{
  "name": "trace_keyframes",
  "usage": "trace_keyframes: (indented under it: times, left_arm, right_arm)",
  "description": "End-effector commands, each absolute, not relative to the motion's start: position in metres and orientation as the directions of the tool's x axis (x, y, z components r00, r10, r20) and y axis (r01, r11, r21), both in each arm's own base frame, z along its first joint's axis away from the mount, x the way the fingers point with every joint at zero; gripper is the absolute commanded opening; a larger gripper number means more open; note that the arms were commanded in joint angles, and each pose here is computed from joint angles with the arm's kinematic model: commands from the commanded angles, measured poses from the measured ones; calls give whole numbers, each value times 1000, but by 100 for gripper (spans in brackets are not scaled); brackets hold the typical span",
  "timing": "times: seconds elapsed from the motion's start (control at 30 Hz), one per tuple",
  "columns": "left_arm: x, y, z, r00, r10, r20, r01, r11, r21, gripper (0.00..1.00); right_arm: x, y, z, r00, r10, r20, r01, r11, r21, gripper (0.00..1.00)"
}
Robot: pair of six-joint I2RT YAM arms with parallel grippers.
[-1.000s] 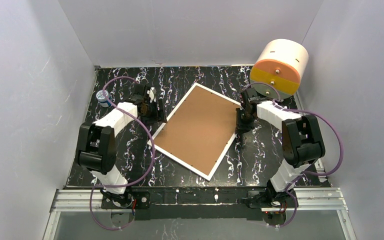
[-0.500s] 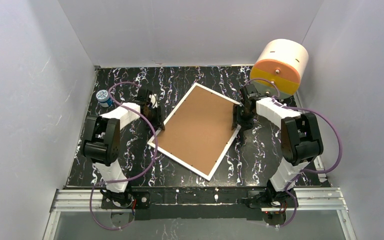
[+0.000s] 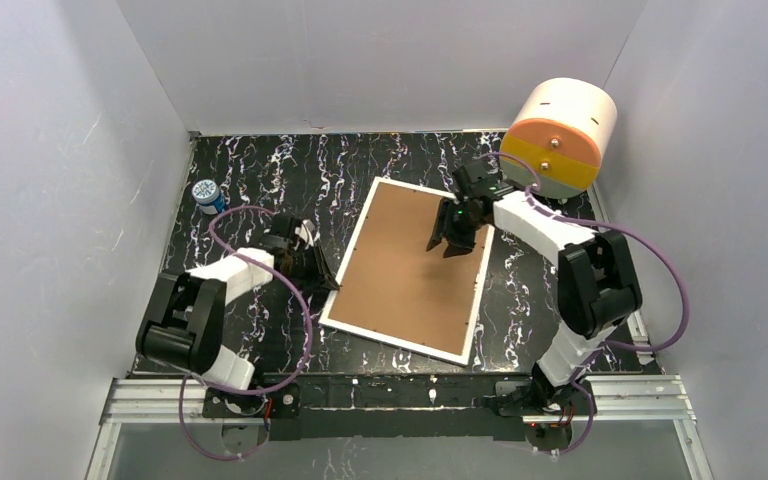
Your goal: Put the photo into the frame
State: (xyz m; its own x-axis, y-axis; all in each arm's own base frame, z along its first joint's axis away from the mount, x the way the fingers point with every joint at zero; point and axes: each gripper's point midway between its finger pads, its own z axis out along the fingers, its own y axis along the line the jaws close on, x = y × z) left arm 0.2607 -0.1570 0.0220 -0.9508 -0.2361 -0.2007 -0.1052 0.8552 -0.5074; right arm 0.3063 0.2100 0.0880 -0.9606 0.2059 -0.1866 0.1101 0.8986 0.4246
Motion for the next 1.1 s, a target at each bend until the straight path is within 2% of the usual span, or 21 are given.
trace_keyframes:
  times: [0.0,0.23,0.47,0.7,0.9,1.07]
  left_arm:
    - [208,-178,16,-958,-282,-45,-216,817,-535,17]
    - [174,-179,14,-956,-293,-16,-237,803,-547,18]
    - [166,-179,19,-952,-304,-28,-232,781,-580,21]
    - [181,-173,30,-931,-350,-100,-237,792,-563,30]
    - [183,-163,26,-934,-344,-99,-250,825,-508,31]
    - [192,-147,29,-912,-380,-151,-270,837,-476,34]
  right_arm:
    - [306,259,93,-957,234,-170,139,888,438,54]
    - [310,317,78,-944,140,-299,65,966,249,60]
    - [314,364,59,-942,84,-324,41,990,137,61]
    - [326,396,40,-933,43,-357,13,996,86,55]
    - [334,397,25,-919,-2,-395,-6,1000,9,45]
    - [337,398,14,-909,-51,-414,-38,999,-39,43]
